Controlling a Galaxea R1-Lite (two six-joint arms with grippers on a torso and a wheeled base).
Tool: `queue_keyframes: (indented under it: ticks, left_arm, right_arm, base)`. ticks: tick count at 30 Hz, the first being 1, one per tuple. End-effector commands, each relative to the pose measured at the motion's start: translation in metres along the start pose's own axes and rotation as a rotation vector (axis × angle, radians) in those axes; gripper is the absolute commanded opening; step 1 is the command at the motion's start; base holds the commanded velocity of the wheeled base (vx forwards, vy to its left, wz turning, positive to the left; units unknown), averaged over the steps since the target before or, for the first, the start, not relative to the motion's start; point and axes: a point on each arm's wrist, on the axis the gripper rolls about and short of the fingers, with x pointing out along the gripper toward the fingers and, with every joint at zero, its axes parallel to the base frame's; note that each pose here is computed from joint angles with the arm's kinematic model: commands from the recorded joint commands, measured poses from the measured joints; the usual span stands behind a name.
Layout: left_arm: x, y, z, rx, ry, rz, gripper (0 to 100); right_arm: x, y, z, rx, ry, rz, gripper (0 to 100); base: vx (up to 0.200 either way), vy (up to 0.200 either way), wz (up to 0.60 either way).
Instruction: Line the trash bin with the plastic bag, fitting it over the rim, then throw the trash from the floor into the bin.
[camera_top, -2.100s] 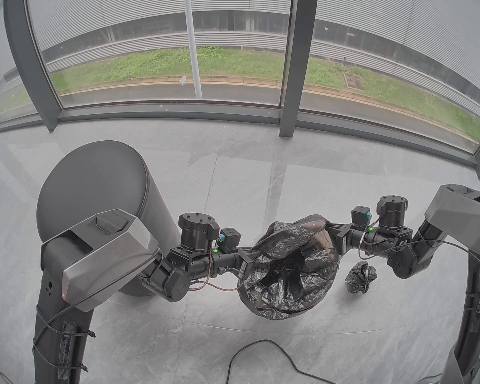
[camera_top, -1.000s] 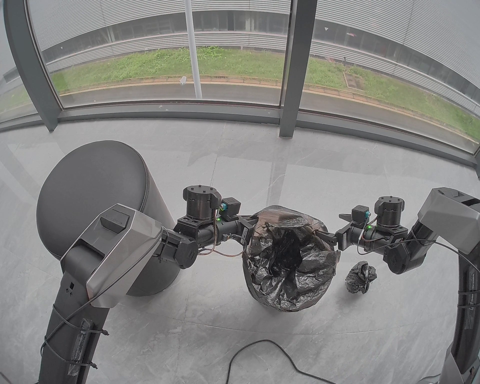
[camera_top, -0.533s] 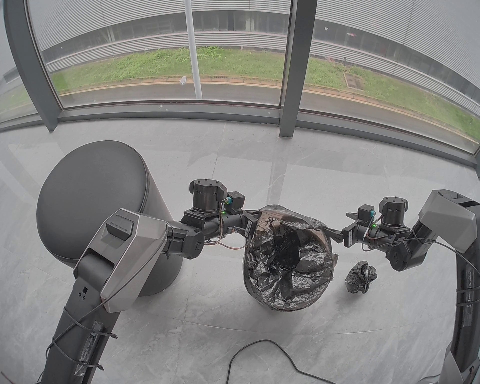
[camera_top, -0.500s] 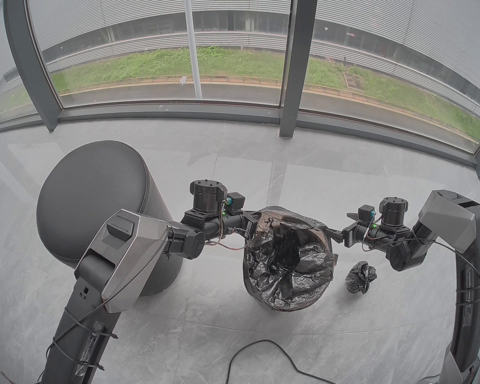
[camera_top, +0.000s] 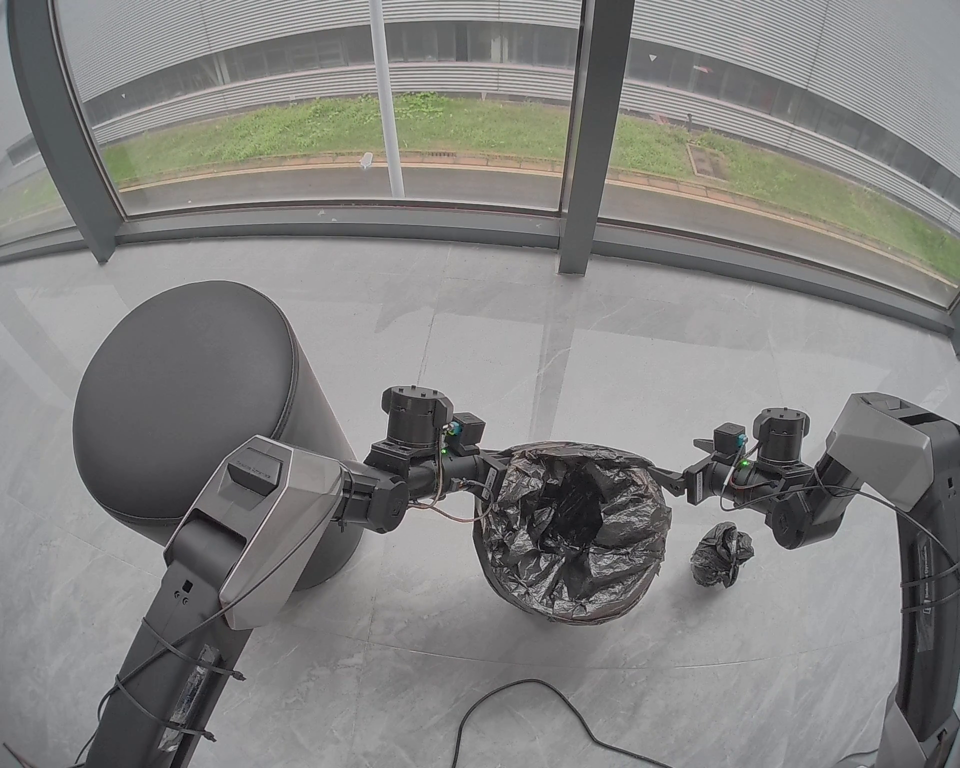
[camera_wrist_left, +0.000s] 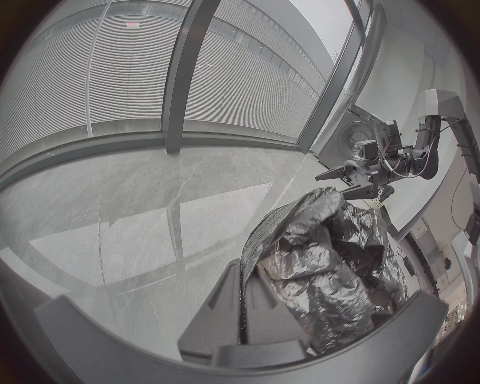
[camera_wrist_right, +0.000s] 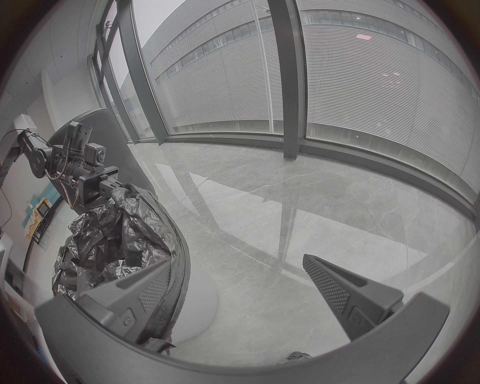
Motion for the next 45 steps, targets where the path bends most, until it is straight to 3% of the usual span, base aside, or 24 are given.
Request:
queue_keyframes:
  ticks: [1,9,20,23,24,28,31,32,39,45]
  left_arm:
    - [0.005,0.004,-0.021,-0.022,0.046,0.001,0]
    - [0.014,0.002,-0.059,-0.072,0.158,-0.022,0]
    - [0.019,-0.001,-0.083,-0.122,0.211,-0.027,0]
    - [0.015,0.004,-0.091,-0.199,0.281,0.003,0]
    - [0.013,0.006,-0.095,-0.222,0.319,0.016,100]
    - [0.011,0.007,-0.107,-0.304,0.387,0.033,100]
    - [0.009,0.01,-0.085,-0.279,0.31,0.063,100]
    - [0.005,0.011,-0.066,-0.262,0.267,0.075,100]
    - [-0.008,0.005,-0.008,-0.237,0.155,0.085,100]
    - [-0.017,0.009,0.009,-0.252,0.119,0.119,100]
  right_arm:
    - [0.008,-0.001,-0.006,0.0,0.0,0.001,100]
    - [0.007,-0.004,-0.002,-0.006,-0.016,-0.003,100]
    - [0.003,-0.005,0.011,-0.025,-0.057,-0.013,100]
    - [0.001,-0.004,0.018,-0.031,-0.07,-0.012,100]
    - [0.0,-0.004,0.019,-0.033,-0.073,-0.011,100]
    - [-0.003,-0.002,0.024,-0.035,-0.077,-0.01,100]
    - [-0.005,-0.001,0.025,-0.037,-0.077,-0.007,100]
    - [-0.007,0.0,0.028,-0.038,-0.079,-0.008,100]
    - [-0.016,0.003,0.041,-0.051,-0.1,-0.007,100]
    - [-0.022,0.007,0.039,-0.043,-0.082,-0.002,100]
  base:
    - [0.0,0.0,0.0]
    - [0.0,0.0,0.0]
    - [0.0,0.0,0.0]
    - [0.0,0.0,0.0]
    - [0.0,0.0,0.0]
    - [0.0,0.0,0.0]
    - [0.0,0.0,0.0]
    - [0.0,0.0,0.0]
    - [0.0,0.0,0.0]
    - [0.0,0.0,0.0]
